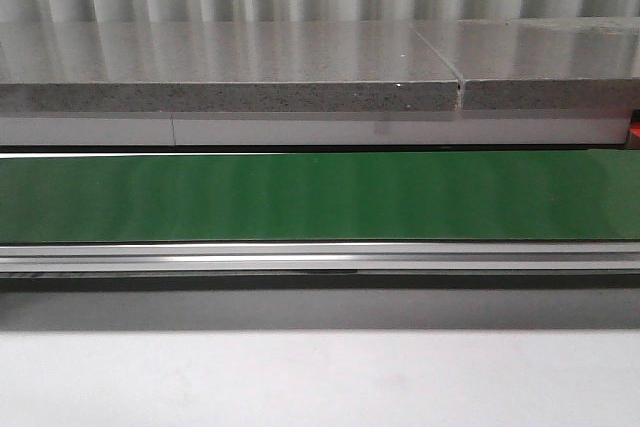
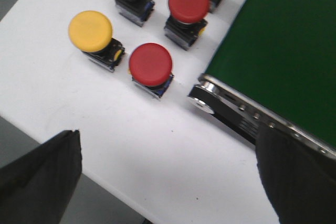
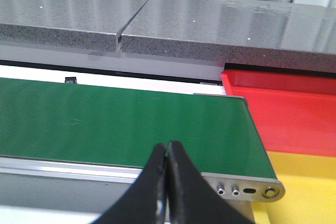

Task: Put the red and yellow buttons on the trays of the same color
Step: 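Lower the left gripper over a red push button in the cluster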

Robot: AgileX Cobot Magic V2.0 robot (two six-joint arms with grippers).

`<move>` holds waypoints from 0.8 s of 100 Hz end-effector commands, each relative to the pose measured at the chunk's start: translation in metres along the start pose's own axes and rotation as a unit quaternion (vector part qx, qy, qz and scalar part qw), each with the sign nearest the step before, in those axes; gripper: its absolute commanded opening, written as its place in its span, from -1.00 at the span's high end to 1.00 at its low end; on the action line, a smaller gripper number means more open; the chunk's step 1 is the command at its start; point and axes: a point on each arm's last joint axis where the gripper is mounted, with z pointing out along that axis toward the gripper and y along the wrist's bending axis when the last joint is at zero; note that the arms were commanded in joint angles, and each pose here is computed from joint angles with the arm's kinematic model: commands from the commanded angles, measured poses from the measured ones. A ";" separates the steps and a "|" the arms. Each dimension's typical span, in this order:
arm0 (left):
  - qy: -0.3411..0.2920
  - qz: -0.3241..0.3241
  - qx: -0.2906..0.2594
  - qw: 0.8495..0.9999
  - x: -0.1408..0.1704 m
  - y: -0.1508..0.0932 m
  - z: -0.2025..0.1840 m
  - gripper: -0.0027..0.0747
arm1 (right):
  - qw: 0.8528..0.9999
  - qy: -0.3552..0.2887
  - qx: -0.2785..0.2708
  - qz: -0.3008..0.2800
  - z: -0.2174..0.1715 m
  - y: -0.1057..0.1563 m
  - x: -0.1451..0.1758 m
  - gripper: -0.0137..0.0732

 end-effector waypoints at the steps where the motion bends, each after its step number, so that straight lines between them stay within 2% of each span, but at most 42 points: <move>1: -0.029 -0.027 0.004 0.999 -0.018 0.002 0.005 -0.69 | 0.999 -0.053 -0.001 -0.008 -0.002 0.000 -0.010 0.84; 23: -0.008 -0.045 -0.013 0.999 -0.034 0.010 0.036 -0.69 | 0.999 -0.053 -0.001 -0.008 -0.002 0.000 -0.010 0.84; 51: 0.020 -0.045 -0.022 0.999 -0.055 0.006 0.069 -0.69 | 0.999 -0.053 -0.001 -0.008 -0.002 0.000 -0.010 0.84; 80: 0.051 -0.042 -0.028 0.997 -0.060 0.003 0.102 -0.69 | 0.999 -0.053 -0.001 -0.008 -0.002 0.000 -0.010 0.84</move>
